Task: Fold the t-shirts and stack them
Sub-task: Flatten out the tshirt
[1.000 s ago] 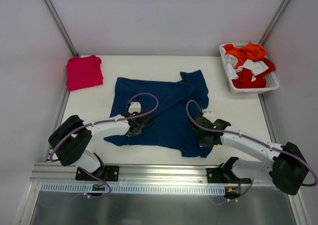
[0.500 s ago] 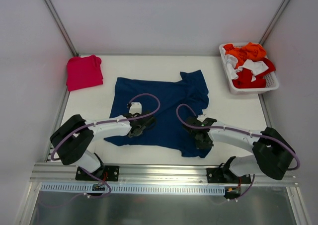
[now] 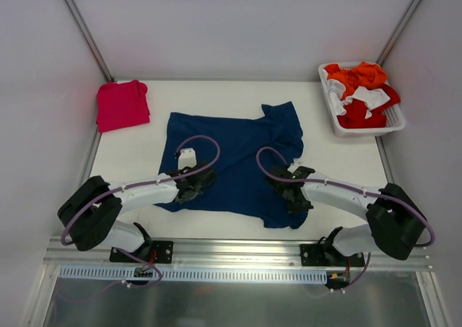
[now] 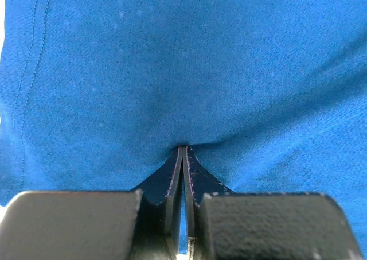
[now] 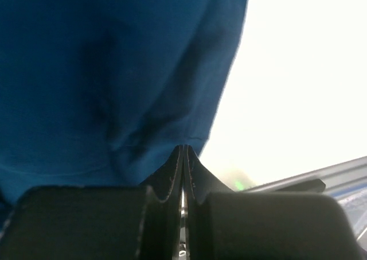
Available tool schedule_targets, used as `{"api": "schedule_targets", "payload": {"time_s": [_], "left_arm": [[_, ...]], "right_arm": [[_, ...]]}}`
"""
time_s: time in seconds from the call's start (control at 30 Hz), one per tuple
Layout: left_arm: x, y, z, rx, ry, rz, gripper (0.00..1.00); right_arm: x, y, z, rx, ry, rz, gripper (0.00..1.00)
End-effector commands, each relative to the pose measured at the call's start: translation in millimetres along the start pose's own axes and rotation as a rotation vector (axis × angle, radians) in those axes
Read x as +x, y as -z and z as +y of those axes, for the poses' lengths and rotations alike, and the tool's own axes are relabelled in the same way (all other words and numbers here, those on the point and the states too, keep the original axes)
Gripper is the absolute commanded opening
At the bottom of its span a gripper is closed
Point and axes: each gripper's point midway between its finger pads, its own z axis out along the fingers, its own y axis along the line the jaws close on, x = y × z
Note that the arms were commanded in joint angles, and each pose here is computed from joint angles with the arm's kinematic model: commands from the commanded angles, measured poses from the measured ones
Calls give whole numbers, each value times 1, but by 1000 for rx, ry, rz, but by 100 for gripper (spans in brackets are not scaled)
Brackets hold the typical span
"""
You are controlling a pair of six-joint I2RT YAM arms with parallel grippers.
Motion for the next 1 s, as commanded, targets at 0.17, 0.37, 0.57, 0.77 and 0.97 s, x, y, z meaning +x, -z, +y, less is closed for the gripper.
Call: {"api": "schedule_targets", "payload": {"time_s": [0.17,0.37,0.57,0.77,0.97], "left_arm": [[44,0,27,-36,-24,151,0],[37,5,25,-7,-12,124,0],[37,6,23,-2,-11,127,0],[40,4,27,-12,-19,131,0],[39,6,26,-5,-18,129,0]], "right_arm": [[17,11,-25,19,-55,6,1],[0,32,-16,-96,-114,-82,1],[-10,31,1,-118,-80,-69,1],[-9,17,30,-147,-42,-29,1],[-5,5,41,-112,-2,15,1]]}}
